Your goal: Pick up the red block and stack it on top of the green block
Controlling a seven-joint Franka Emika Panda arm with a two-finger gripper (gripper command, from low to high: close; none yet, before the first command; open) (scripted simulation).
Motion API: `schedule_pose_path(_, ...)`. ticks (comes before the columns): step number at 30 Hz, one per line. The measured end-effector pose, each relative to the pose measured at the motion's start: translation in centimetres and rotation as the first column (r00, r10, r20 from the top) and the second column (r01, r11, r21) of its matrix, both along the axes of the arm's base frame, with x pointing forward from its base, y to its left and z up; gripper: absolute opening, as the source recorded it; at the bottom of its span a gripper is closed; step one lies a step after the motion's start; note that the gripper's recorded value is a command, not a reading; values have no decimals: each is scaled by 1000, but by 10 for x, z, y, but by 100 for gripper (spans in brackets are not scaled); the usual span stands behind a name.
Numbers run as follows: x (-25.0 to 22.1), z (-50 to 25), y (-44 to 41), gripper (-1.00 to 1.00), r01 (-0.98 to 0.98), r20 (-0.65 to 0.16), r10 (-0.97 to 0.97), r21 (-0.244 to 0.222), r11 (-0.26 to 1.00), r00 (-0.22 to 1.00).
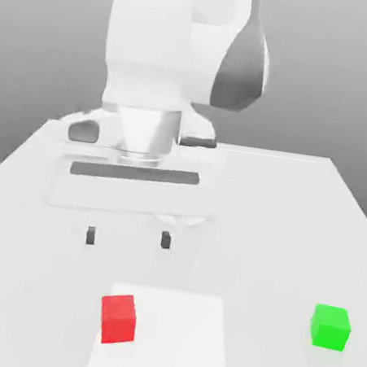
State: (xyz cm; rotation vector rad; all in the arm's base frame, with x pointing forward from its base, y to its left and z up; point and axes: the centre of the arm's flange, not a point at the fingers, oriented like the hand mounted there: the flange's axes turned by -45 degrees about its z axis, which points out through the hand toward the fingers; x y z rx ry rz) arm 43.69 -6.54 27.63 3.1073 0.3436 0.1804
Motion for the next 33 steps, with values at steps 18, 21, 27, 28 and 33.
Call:
schedule_pose_path(18,-27,-112,-7,-100,-44,-116,43,-3,999,992)
schedule_pose_path(21,-27,-81,-7,-100,-44,-116,43,-3,999,992)
schedule_pose_path(27,-15,-57,106,-100,-124,-117,124,2,992,985)
schedule_pose_path(28,-16,-55,129,-100,-137,-117,136,2,991,984)
schedule_pose_path(33,-38,-43,241,-100,-196,-118,195,2,981,974)
